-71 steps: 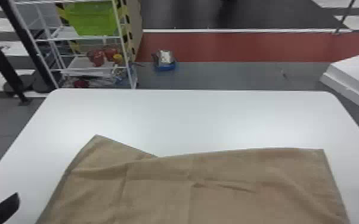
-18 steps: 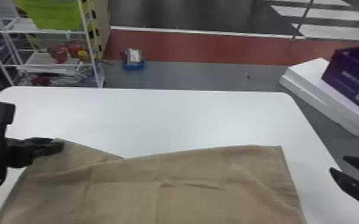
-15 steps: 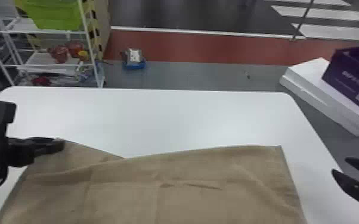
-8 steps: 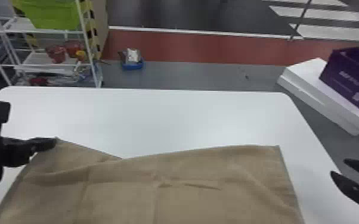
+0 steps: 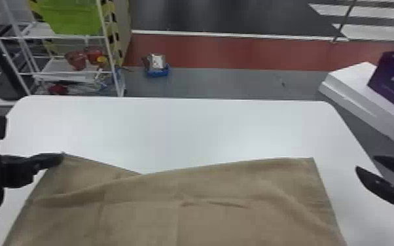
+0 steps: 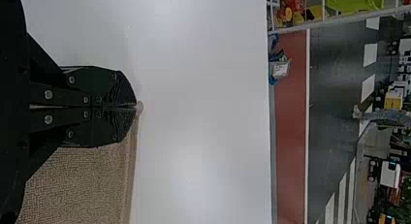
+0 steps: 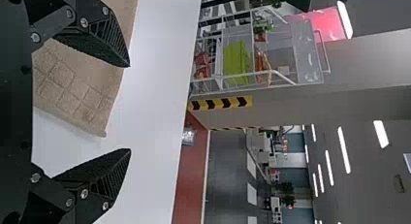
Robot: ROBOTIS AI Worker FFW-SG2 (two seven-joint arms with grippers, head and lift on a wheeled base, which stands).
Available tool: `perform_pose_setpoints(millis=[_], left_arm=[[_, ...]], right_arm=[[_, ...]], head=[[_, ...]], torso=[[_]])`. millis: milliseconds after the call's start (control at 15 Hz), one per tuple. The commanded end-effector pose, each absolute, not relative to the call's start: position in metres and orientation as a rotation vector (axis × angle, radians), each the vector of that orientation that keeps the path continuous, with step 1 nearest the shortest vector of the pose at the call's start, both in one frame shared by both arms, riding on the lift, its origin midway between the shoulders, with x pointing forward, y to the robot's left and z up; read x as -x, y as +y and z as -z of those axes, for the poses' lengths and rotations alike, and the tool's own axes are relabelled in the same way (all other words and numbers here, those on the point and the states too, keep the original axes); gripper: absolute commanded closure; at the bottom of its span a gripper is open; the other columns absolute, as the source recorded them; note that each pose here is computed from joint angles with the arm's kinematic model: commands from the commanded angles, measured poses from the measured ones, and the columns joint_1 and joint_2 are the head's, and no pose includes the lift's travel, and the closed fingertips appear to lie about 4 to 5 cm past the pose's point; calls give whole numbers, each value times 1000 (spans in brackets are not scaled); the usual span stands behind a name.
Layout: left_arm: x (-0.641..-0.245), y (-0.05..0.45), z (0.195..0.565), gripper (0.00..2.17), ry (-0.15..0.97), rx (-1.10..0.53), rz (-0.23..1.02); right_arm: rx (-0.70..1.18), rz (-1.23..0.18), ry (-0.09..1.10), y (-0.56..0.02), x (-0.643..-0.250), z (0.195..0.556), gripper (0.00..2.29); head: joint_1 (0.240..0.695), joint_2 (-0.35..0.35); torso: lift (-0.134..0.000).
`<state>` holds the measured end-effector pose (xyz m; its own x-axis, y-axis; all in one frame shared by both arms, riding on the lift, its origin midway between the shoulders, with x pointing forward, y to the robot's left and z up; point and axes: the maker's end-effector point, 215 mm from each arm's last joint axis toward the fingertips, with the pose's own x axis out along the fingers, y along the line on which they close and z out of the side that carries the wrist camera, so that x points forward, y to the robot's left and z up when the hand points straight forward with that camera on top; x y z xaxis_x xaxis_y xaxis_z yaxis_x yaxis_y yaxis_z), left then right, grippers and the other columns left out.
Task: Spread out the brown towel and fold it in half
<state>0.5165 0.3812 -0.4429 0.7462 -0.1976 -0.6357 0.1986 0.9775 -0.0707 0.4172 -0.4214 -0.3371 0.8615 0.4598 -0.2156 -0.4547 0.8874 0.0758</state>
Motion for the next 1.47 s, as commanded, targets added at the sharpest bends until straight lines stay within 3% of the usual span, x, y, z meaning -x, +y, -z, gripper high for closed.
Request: perform_pose_setpoints(millis=[0, 467, 1400], left_arm=[[-511, 384, 442, 1558, 694, -7, 212], [-500, 378, 452, 1558, 711, -12, 221], [-489, 380, 457, 1558, 725, -9, 230]], right_arm=[[1, -448, 271, -427, -444, 335, 313], [92, -358, 442, -440, -493, 388, 323], [68, -410, 592, -397, -519, 450, 471]], head=[[695, -49], [695, -74], [695, -27]], torso=[[-123], [-123], [-123]])
